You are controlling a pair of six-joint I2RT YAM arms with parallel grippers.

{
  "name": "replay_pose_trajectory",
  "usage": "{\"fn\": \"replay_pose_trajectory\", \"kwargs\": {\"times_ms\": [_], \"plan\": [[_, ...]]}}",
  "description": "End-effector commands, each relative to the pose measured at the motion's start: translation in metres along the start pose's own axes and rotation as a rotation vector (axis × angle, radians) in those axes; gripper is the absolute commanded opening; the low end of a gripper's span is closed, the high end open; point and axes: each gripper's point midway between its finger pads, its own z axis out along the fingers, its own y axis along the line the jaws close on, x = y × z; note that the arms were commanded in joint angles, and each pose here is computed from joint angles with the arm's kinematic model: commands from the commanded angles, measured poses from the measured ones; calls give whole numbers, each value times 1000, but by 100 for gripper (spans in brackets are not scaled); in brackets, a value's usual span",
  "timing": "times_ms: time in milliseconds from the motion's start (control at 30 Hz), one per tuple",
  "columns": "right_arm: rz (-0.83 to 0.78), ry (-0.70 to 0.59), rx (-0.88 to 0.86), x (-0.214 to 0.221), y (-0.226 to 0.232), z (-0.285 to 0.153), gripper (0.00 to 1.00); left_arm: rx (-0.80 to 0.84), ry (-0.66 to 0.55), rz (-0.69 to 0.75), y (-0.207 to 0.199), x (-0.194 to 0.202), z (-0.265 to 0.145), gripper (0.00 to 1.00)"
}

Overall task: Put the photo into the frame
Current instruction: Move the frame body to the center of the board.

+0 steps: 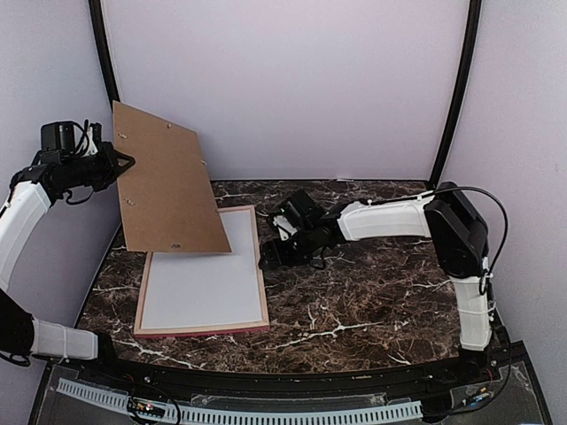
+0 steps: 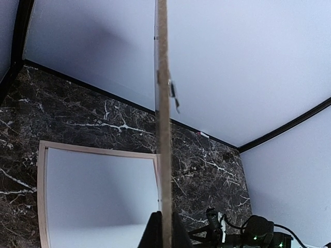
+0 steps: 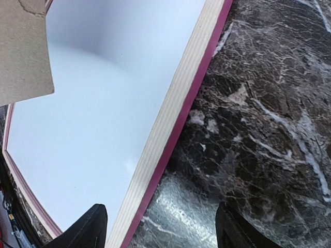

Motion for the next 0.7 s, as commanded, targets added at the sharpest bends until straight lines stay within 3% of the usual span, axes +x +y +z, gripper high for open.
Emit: {"fn": "replay_pose_trajectory", "kwargs": {"times_ms": [0, 233, 667], "plan": [[-24, 13, 64, -3, 3, 19, 73, 94, -104, 103, -37, -30, -26, 0], [-37, 45, 71, 1, 13, 42, 66, 123, -102, 113, -44, -33, -25, 0], [-9, 50, 186, 4, -4, 49, 33, 156, -63, 101, -40, -22, -16, 0]]}}
